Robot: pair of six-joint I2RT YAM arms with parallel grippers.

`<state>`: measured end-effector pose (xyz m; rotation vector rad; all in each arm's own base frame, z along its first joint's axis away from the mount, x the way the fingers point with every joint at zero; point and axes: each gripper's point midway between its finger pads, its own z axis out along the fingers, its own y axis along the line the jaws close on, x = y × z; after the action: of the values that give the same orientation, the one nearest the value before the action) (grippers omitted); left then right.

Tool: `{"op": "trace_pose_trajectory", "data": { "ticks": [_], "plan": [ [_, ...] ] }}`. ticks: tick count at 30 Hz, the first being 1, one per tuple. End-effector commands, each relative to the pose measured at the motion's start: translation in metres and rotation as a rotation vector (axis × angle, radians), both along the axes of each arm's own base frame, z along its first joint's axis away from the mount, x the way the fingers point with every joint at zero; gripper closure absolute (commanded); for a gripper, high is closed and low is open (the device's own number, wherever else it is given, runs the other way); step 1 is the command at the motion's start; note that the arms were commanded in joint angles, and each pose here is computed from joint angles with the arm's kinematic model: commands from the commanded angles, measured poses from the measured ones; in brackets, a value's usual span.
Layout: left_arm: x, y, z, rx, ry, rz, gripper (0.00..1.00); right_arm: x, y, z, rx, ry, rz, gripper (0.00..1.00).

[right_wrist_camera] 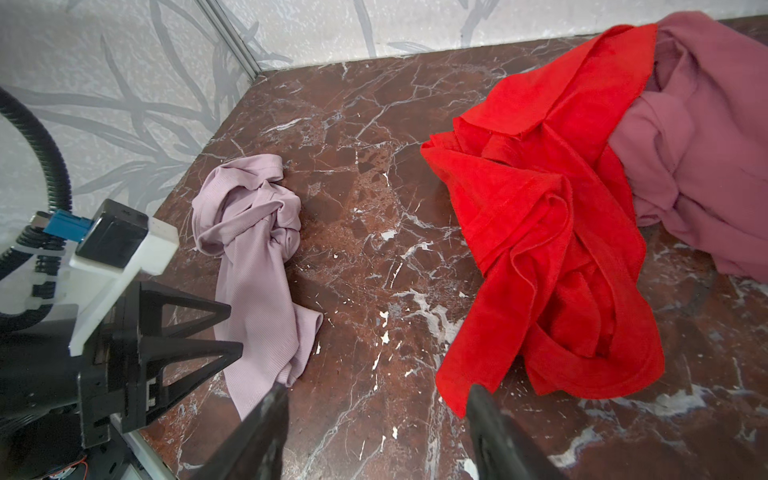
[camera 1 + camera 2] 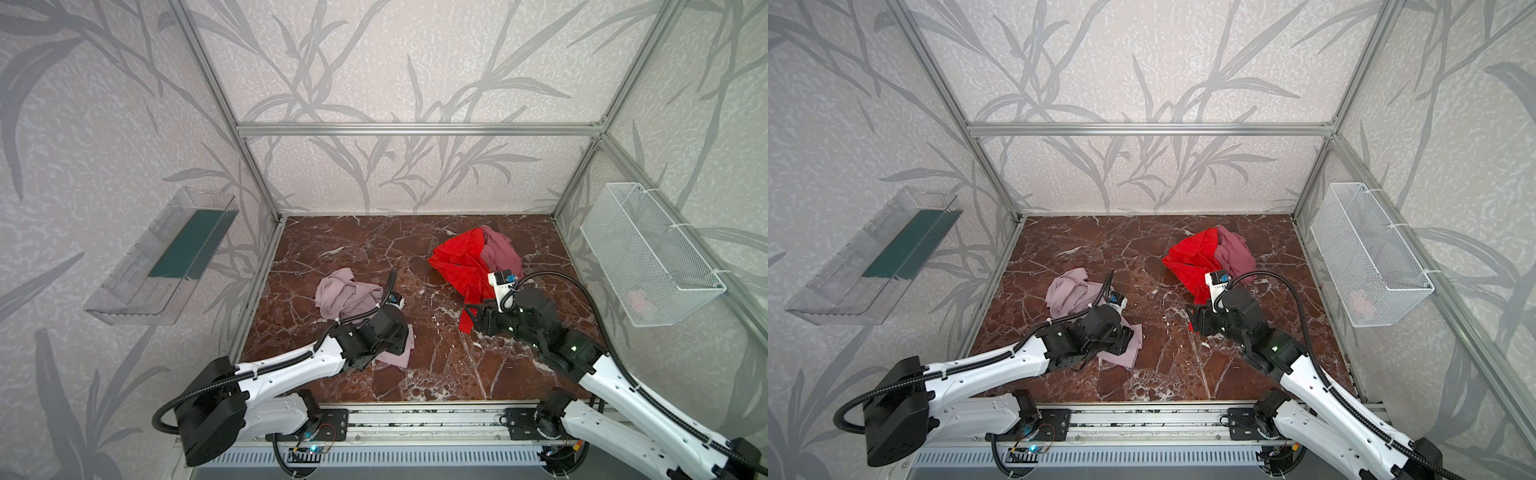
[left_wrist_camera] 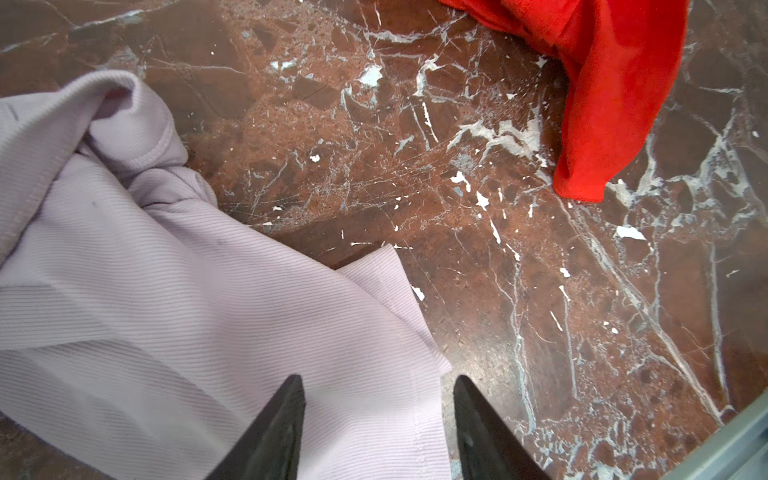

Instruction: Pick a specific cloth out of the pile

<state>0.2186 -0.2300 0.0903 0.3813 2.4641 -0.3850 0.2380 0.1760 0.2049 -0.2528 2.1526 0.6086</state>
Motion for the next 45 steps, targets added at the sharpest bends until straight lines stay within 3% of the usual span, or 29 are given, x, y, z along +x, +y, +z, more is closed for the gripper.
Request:
{"op": "trace_pose_trajectory", "data": {
  "ticks": [1, 8, 17, 34, 40, 43, 45],
  "plan": [
    [0.004, -0.003, -0.002, 0.033, -0.002, 0.016, 0.43, -0.003, -0.009, -0.004, -0.025, 0.014, -0.022, 0.33],
    [0.003, -0.005, -0.015, 0.13, 0.03, -0.007, 0.44, -0.007, -0.014, -0.002, 0.001, -0.011, -0.039, 0.33],
    [-0.014, -0.028, -0.034, 0.126, 0.088, -0.087, 0.46, -0.006, -0.013, -0.012, -0.01, -0.001, -0.037, 0.33],
    [-0.021, -0.022, -0.074, 0.224, 0.133, -0.077, 0.49, -0.001, -0.005, -0.024, 0.03, 0.013, -0.023, 0.33],
    [-0.022, -0.022, -0.088, 0.241, 0.158, -0.079, 0.61, 0.0, -0.007, -0.022, 0.031, 0.011, -0.024, 0.33],
    [-0.023, -0.022, -0.093, 0.253, 0.169, -0.079, 0.71, 0.0, -0.009, -0.02, 0.034, 0.015, -0.031, 0.33],
    [-0.023, -0.023, -0.096, 0.251, 0.163, -0.092, 0.84, -0.001, -0.008, -0.018, 0.046, 0.005, -0.023, 0.33]
  ]
}}
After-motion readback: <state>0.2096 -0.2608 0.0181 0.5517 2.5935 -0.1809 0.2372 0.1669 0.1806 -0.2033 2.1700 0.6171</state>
